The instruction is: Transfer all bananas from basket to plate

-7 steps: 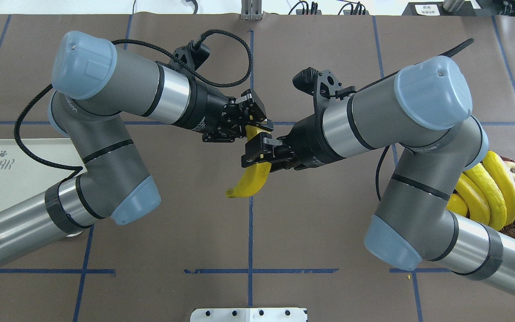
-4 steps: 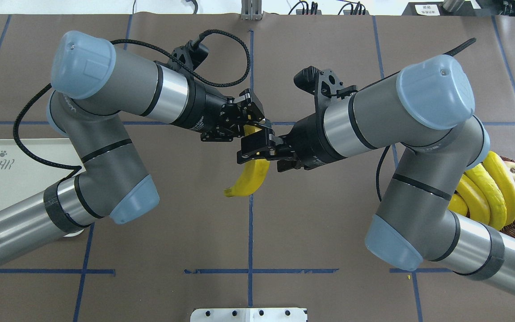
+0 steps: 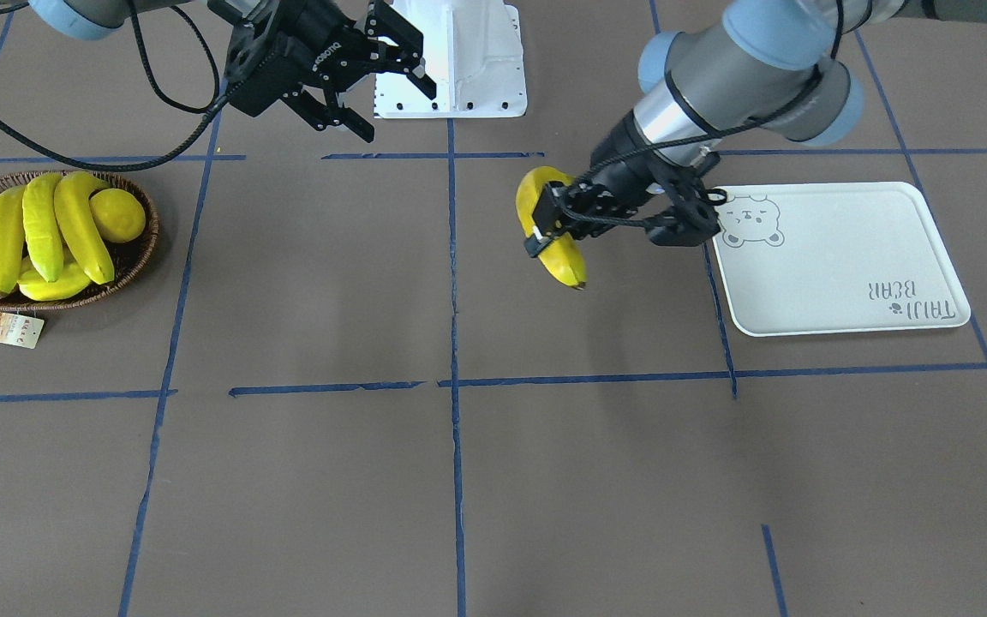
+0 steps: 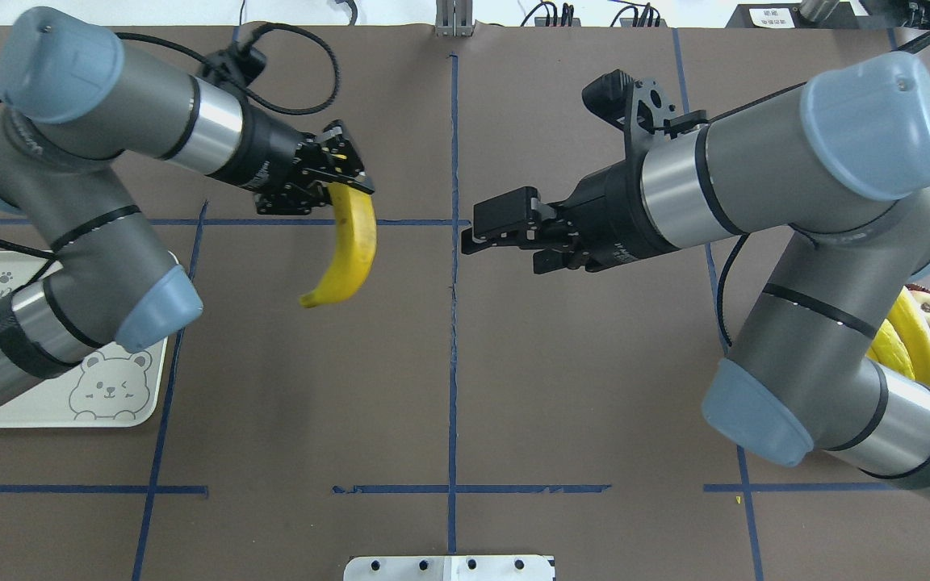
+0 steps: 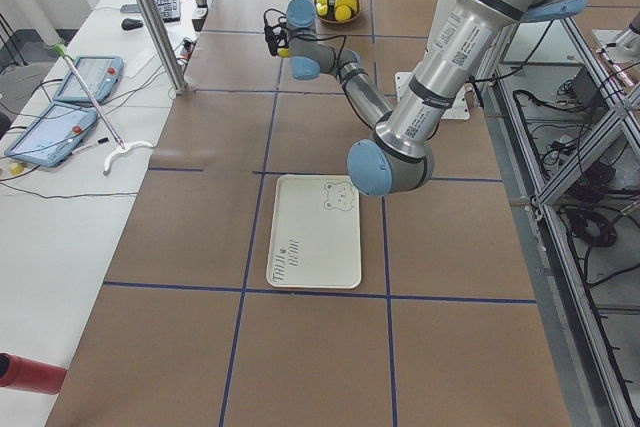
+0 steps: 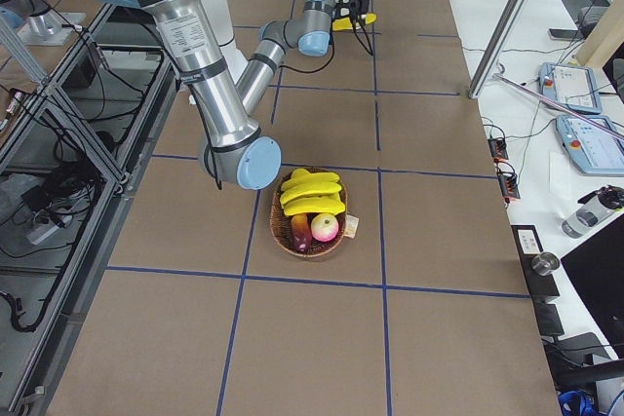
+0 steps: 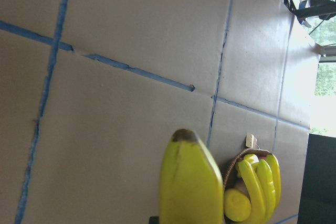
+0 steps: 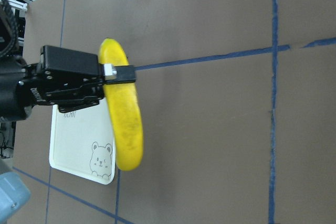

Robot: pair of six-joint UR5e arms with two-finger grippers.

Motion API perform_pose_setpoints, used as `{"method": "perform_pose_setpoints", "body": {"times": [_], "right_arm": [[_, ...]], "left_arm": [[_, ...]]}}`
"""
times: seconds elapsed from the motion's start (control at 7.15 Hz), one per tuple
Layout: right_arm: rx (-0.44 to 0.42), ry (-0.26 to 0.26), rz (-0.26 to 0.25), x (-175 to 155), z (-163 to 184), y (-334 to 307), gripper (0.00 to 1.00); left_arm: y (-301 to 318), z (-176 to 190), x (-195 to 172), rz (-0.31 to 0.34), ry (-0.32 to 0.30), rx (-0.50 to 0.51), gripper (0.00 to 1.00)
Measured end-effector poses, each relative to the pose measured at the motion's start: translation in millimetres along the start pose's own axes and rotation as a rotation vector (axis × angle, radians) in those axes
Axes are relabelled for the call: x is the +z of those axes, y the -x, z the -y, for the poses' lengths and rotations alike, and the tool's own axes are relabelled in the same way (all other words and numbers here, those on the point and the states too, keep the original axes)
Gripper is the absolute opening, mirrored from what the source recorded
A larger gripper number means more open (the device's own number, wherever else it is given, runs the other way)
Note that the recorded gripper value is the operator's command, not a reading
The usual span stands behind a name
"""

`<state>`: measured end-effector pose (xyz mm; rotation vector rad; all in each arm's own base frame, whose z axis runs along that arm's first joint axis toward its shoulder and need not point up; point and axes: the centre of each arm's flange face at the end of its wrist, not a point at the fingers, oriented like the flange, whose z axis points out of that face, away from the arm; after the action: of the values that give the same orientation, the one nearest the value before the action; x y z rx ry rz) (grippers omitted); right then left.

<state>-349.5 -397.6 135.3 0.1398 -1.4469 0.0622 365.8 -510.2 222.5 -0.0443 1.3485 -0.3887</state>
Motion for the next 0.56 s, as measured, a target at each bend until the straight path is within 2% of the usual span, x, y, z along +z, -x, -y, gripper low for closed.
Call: {"method": "perform_pose_setpoints", "body": {"times": [0.28,0.56], "right_arm": [[0.039,-0.072,-0.054,-29,27,-30,1.0],[0.081,-0.126,-0.14,-48,52,-58,1.0]], "left_arm": [[107,53,-35,0.134,-0.082,0.039,0.0],[222,85,-74,0.294,-0.121,0.117,0.0]]}}
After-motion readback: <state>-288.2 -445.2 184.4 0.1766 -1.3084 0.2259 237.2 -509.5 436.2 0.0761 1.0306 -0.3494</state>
